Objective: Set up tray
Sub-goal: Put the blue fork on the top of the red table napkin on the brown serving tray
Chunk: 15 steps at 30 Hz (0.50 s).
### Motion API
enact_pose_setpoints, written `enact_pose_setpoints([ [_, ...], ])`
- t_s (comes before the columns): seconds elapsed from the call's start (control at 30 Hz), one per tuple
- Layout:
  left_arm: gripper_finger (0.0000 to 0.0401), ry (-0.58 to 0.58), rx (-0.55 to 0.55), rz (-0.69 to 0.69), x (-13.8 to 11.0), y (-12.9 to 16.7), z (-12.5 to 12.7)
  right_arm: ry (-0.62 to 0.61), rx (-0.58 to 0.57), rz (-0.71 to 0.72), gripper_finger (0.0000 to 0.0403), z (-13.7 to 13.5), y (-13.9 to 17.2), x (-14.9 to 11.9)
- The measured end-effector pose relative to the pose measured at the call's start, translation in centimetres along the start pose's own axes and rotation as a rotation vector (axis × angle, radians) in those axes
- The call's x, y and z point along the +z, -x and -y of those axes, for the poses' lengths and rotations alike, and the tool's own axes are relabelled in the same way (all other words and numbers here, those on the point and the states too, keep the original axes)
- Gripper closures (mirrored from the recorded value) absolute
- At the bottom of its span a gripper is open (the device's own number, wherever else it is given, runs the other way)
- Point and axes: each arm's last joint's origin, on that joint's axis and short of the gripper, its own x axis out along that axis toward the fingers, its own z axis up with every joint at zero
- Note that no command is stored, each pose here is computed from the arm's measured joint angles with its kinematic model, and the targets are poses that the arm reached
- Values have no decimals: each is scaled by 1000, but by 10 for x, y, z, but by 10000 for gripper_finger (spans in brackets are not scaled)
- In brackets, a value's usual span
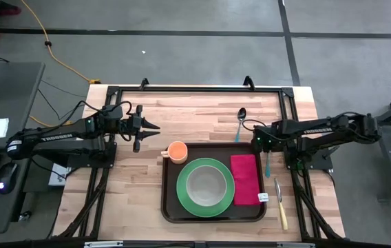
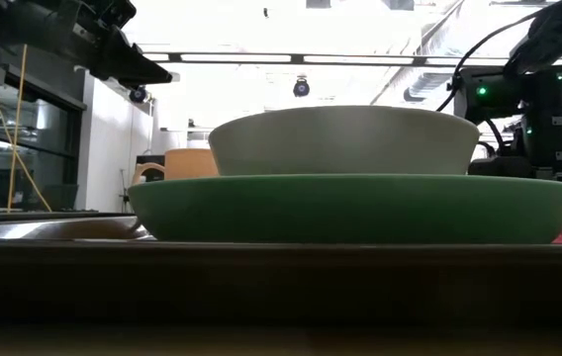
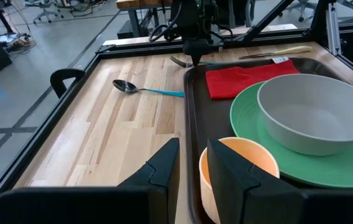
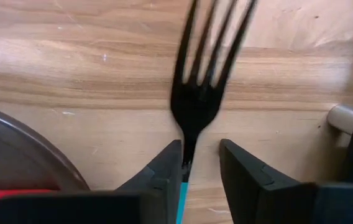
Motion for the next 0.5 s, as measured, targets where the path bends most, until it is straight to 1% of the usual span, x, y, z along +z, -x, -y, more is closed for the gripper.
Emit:
enact_pose_setpoints([
  [0.23,288,0,0,0,0,0,0,-6,-7,11,356,1,0,0],
  [0.5,288,0,0,0,0,0,0,-6,-21,18,387,2,0,0],
])
